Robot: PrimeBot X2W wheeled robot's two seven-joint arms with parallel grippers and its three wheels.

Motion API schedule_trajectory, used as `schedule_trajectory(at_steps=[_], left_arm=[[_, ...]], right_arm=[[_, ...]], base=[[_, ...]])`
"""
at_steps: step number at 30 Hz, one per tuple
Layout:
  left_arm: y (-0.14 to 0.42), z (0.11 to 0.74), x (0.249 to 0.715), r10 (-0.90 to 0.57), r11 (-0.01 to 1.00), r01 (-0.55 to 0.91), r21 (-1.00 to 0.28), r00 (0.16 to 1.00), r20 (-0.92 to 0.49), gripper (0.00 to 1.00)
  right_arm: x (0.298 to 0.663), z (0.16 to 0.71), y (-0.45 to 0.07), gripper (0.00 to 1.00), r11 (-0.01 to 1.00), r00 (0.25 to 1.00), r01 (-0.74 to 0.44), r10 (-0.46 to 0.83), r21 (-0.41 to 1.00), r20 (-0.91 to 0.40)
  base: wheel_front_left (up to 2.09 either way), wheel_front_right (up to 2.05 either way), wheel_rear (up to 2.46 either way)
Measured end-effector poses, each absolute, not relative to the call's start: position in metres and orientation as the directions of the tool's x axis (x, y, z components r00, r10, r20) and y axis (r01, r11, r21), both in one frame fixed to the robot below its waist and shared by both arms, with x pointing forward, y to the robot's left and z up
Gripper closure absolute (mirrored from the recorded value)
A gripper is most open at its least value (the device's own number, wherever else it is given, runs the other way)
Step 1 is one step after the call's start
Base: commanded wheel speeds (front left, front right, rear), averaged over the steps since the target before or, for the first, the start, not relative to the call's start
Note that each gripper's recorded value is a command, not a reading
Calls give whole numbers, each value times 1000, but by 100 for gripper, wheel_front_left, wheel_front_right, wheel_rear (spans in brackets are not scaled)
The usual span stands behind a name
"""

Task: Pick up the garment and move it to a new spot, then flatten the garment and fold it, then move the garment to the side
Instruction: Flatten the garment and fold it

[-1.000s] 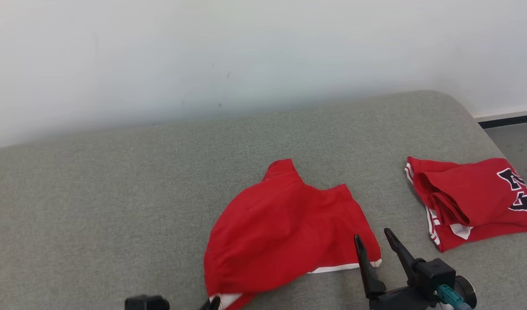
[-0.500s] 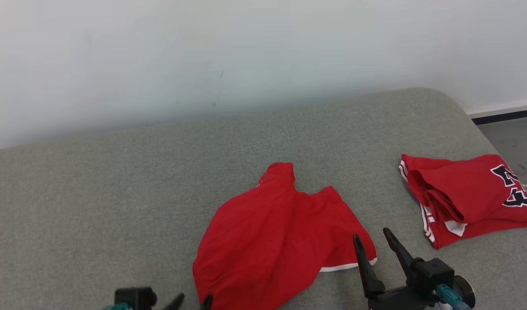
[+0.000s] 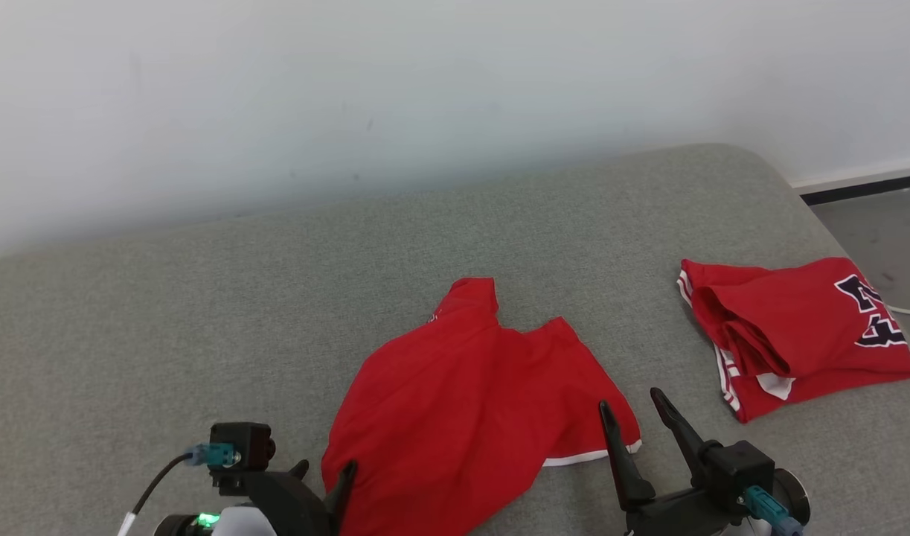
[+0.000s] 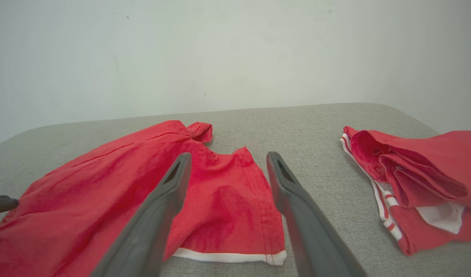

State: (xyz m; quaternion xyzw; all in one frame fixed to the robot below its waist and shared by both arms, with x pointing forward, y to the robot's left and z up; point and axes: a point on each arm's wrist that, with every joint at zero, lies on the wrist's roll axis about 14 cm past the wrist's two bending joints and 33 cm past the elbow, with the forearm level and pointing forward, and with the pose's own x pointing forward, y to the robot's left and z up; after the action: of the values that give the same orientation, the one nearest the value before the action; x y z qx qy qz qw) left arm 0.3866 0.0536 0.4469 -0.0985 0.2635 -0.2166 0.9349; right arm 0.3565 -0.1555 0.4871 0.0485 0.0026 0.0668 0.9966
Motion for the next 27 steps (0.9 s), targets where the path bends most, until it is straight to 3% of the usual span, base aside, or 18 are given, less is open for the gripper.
schedule_trajectory(at_steps=[9,10,11,12,21,27], left_arm=[[37,435,398,-478,878,391,-276,738,-476,0],[38,432,398,-477,879,394,-269,734,-484,33],[37,429,398,-477,879,396,-265,729,-491,78],[37,427,398,-477,879,399,-261,725,-497,100],[52,451,435,-385,918,312,-246,851,-358,100],[65,455,462,-332,937,268,-224,882,-335,100]], right_arm=[[353,482,-166,0,990,995,-99,100,99,-13],[353,481,-166,0,990,995,-97,99,99,-14],[353,481,-167,0,990,995,-96,97,99,-14],[352,481,-167,0,991,995,-94,96,99,-14],[354,480,-168,0,991,995,-95,98,93,-22],[358,477,-163,0,990,993,-112,116,87,-35]], base=[[0,0,0],[0,0,0],[0,0,0],[0,0,0],[0,0,0],[0,0,0]])
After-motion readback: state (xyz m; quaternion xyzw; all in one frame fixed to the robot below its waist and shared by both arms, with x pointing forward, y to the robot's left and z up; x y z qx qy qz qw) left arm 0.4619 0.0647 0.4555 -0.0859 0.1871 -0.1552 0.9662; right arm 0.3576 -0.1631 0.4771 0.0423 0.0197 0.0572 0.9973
